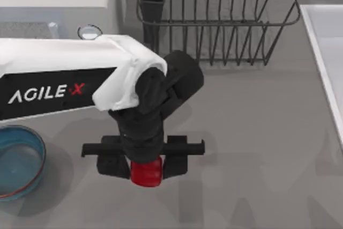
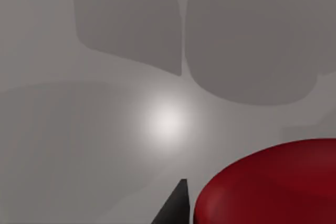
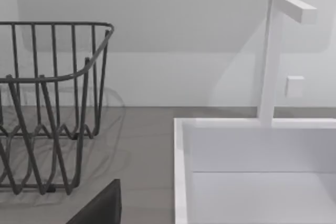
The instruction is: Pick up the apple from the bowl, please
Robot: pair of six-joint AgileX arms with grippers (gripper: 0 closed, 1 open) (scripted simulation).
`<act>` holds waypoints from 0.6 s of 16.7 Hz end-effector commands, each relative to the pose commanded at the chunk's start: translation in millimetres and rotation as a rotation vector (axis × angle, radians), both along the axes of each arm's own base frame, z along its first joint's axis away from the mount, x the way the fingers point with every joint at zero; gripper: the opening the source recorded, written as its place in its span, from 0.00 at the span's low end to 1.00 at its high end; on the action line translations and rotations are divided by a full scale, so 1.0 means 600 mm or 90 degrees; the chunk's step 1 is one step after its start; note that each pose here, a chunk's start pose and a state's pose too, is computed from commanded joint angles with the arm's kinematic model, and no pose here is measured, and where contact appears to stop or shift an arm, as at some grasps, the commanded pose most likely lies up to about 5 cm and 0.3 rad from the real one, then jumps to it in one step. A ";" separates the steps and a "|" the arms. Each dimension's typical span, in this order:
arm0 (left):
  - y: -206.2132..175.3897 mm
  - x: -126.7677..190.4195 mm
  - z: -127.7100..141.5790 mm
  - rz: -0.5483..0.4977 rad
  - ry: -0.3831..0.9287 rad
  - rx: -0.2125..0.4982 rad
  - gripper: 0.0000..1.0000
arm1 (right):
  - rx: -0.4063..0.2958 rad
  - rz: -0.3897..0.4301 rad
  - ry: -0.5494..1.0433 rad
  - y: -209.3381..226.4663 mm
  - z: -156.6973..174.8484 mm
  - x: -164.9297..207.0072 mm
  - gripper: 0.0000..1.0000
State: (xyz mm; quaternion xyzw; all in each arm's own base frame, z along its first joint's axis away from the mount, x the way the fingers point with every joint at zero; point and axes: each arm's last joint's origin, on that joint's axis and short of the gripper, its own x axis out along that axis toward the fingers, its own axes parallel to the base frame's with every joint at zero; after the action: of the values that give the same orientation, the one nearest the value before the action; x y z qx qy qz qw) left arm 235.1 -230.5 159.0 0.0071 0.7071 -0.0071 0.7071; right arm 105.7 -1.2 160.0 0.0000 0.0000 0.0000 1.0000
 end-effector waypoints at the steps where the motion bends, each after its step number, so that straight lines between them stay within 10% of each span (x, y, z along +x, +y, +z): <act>1: 0.000 0.000 0.000 0.000 0.000 0.000 0.30 | 0.000 0.000 0.000 0.000 0.000 0.000 1.00; 10: 0.000 0.000 0.000 0.000 0.000 0.000 0.98 | 0.000 0.000 0.000 0.000 0.000 0.000 1.00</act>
State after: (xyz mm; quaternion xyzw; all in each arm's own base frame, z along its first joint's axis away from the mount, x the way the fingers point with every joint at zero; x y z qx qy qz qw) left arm 235.1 -230.5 159.0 0.0071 0.7071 -0.0071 0.7071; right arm 105.7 -1.2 160.0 0.0000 0.0000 0.0000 1.0000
